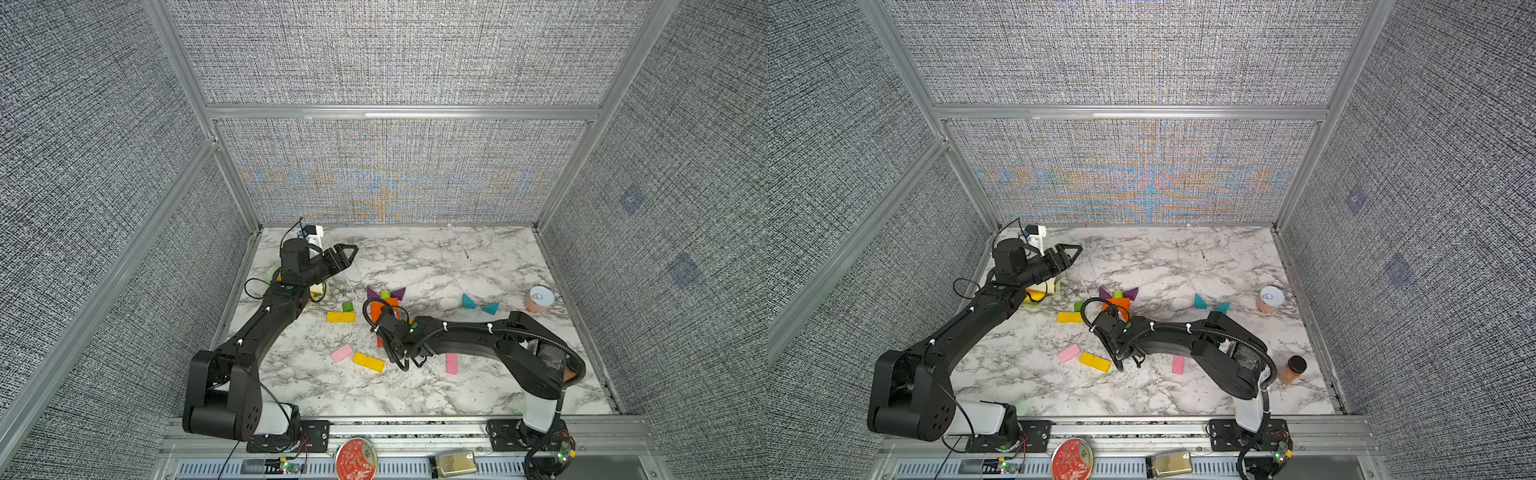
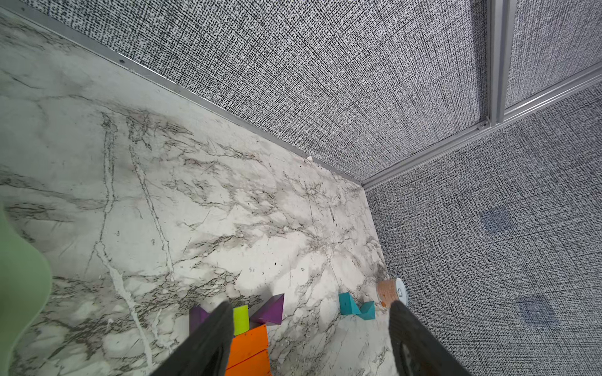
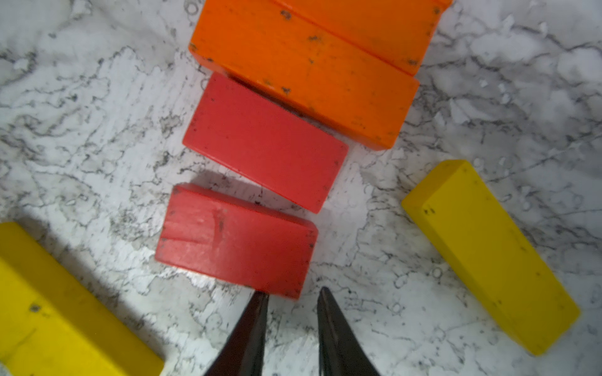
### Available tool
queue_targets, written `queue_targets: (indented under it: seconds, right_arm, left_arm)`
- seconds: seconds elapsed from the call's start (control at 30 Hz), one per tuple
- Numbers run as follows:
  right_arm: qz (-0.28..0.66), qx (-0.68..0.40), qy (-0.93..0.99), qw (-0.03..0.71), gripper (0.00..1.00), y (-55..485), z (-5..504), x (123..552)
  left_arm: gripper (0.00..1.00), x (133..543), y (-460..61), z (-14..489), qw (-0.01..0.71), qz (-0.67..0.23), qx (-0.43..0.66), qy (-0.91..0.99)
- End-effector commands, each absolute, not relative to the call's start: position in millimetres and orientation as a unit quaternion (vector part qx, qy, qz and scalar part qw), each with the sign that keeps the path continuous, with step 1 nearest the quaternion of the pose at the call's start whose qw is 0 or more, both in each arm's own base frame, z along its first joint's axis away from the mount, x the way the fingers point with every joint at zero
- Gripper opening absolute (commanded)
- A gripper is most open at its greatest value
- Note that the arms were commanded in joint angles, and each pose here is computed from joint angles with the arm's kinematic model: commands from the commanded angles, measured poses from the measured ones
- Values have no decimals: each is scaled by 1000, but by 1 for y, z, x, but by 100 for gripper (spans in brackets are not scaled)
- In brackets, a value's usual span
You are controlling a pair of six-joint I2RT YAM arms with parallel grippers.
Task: Assemble a carrot with building blocks
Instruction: Assemble the building block at the center of the board.
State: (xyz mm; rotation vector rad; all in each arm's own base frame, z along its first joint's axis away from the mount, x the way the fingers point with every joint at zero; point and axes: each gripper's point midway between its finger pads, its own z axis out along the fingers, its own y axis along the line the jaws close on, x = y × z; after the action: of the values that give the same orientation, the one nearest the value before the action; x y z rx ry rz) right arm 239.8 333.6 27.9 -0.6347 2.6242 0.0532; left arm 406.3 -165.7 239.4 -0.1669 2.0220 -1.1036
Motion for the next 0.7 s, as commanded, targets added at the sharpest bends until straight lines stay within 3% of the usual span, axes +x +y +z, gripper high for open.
queue_targets:
  seconds: [0.0, 0.1, 0.37, 0.67]
  right_arm:
    - [8, -233, 948, 218, 31, 329, 29, 241]
    - [20, -238, 948, 211, 32, 335, 27, 239]
    - [30, -259, 944, 205, 53, 350, 21, 233]
    - [16, -242, 945, 219, 54, 348, 27, 248]
  left_arm:
    - [76, 406, -167, 248, 417, -439, -53, 794]
    - [76, 406, -167, 249, 418, -439, -53, 793]
    - [76, 407, -167, 247, 416, -439, -54, 795]
    - [76, 407, -167, 246, 416, -439, -53, 795]
